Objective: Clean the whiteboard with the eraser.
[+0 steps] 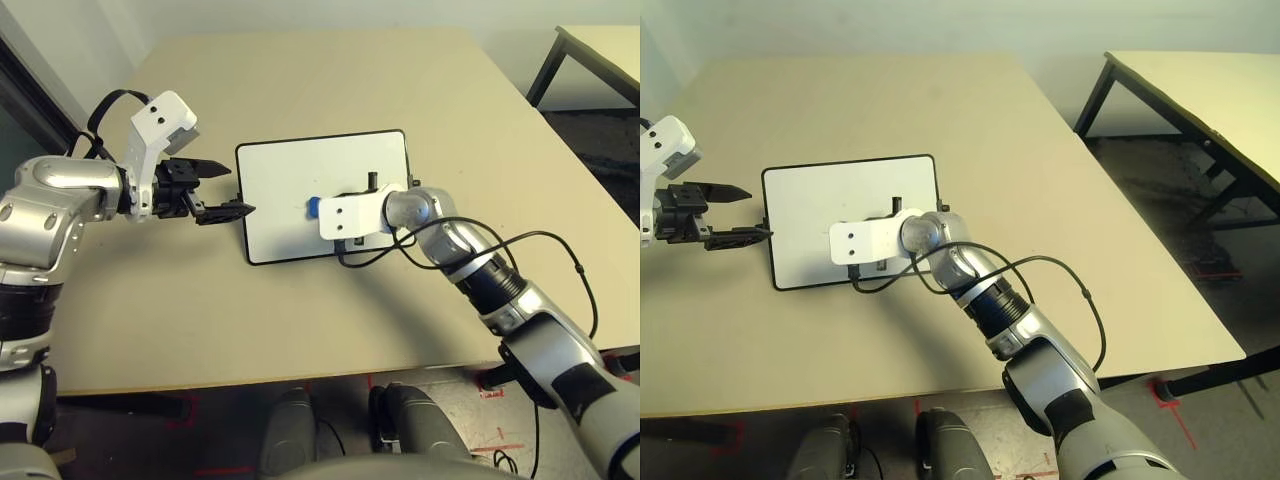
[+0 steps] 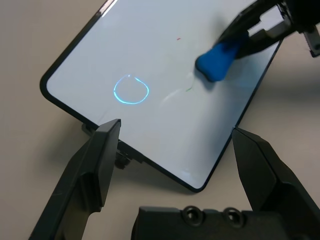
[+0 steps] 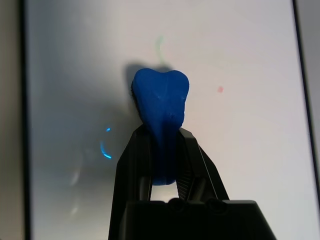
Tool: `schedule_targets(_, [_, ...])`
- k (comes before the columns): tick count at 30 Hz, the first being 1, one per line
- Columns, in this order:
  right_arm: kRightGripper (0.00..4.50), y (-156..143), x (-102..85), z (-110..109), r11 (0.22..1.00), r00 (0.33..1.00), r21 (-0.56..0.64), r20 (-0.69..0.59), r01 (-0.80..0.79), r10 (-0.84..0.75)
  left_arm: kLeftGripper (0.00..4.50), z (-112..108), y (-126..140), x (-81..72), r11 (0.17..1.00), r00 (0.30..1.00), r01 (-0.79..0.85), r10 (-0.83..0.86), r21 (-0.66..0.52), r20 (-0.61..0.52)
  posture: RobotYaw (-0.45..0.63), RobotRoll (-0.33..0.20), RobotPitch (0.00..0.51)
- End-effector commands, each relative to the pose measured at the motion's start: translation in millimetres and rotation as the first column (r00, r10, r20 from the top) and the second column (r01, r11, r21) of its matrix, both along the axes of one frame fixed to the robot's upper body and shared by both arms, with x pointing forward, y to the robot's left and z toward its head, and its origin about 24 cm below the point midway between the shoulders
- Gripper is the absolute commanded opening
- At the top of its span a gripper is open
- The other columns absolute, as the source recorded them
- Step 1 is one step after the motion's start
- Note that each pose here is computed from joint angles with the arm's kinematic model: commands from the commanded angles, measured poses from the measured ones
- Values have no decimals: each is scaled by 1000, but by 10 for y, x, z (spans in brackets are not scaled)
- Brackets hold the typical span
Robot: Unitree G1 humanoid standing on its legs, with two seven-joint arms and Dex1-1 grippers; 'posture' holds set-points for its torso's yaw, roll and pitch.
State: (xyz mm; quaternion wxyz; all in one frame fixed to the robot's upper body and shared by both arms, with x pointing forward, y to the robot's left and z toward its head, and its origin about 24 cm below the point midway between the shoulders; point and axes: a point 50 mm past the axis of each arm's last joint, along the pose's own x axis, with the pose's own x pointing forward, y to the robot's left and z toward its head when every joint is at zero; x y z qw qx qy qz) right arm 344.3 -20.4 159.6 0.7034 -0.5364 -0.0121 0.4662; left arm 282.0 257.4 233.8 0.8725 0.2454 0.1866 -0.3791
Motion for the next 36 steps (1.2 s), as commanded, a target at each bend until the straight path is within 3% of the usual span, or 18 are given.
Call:
schedule_targets(1, [617,-22,194,239,995,995,57,64,75,-79,4500,-8,-6,-16,1000,1000,8,-8,2,-13,80,0,96])
schedule_targets(6, [617,23,192,215,997,996,53,63,58,-61,4500,-16,-17,-24,1000,1000,10,-10,-1,-17,85,0,101])
schedule_targets(12, [616,-13,-134,-137,1000,999,-12,-34,-22,22,4500,-25,-9,-43,1000,1000,4,-4,-4,-22,87,0,108])
schedule_targets(15, [616,-49,-207,-212,999,998,-30,-58,-28,26,4500,-28,-8,-47,1000,1000,4,-4,-6,-24,85,0,109])
schedule_targets(17, [616,-65,-171,-194,999,999,-32,-53,-10,8,4500,-32,-11,-45,1000,1000,4,-4,-7,-25,82,0,110])
schedule_targets(22, [616,-93,147,80,996,996,15,26,91,-91,4500,-37,-22,-40,1000,1000,8,-9,-11,-24,80,0,109])
schedule_targets(27, [616,-73,228,176,995,994,32,51,99,-101,4500,-38,-29,-41,1000,1000,10,-10,-13,-24,81,0,108])
schedule_targets(36, [605,-27,-248,-140,997,997,-47,-54,-53,51,4500,-37,-21,-66,1000,1000,4,-5,-13,-28,84,0,115])
